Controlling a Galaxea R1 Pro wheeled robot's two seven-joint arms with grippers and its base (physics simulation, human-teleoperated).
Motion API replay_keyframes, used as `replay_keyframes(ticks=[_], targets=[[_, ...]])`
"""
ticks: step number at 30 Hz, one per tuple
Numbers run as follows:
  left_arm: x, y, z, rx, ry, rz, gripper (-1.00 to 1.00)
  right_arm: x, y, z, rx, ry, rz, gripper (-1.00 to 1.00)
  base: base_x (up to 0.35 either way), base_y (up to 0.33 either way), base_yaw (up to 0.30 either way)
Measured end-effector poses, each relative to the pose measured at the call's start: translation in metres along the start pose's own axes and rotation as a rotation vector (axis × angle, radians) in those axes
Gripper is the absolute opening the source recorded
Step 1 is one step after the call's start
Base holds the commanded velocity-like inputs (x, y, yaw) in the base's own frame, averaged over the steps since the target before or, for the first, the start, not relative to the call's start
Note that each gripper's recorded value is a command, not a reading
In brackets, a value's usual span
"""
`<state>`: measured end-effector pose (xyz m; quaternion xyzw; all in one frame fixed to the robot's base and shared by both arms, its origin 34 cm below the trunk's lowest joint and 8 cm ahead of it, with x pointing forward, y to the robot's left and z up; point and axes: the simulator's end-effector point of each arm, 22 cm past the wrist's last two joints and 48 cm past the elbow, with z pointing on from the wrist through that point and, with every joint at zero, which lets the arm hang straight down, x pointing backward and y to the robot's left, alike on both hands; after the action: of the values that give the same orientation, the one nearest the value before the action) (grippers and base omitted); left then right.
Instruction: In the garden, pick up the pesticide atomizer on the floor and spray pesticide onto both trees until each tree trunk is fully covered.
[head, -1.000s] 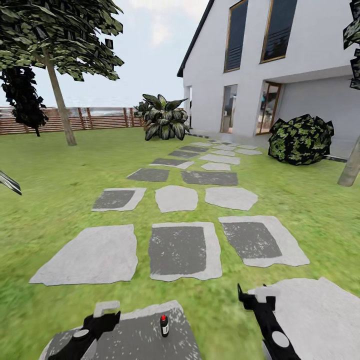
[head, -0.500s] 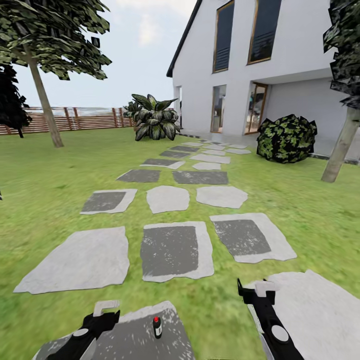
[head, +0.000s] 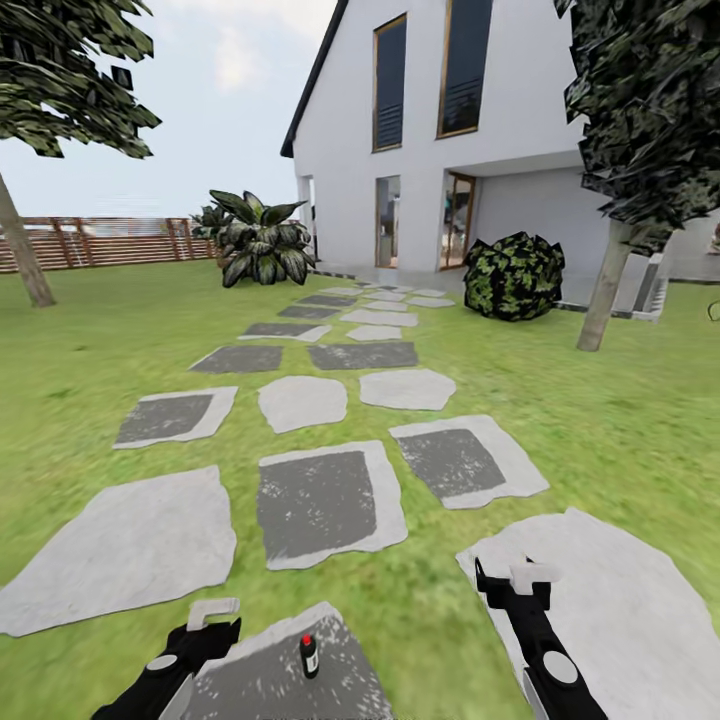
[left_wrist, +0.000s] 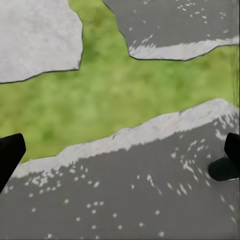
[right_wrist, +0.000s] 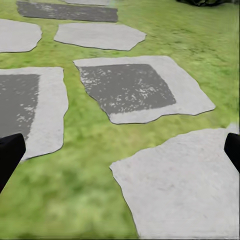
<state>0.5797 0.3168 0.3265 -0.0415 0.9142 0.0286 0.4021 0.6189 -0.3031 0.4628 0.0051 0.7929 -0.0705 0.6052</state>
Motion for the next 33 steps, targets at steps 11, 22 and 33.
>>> replay_keyframes(ticks=[11, 22, 33], targets=[[-0.0003, 0.0008, 0.0000, -0.002, 0.000, 0.000, 1.00, -0.0003, 0.0010, -0.0001, -0.001, -0.001, 0.001, 1.00, -0.010, 0.018, -0.270], [-0.0015, 0.0016, 0.0001, -0.003, -0.002, 0.001, 1.00, -0.0008, 0.0050, -0.0003, -0.004, -0.001, 0.007, 1.00, 0.000, 0.000, -0.020], [-0.0015, 0.0013, 0.0002, -0.003, -0.002, 0.000, 1.00, -0.0010, 0.0050, -0.0003, -0.003, -0.002, 0.008, 1.00, 0.000, 0.149, -0.164]])
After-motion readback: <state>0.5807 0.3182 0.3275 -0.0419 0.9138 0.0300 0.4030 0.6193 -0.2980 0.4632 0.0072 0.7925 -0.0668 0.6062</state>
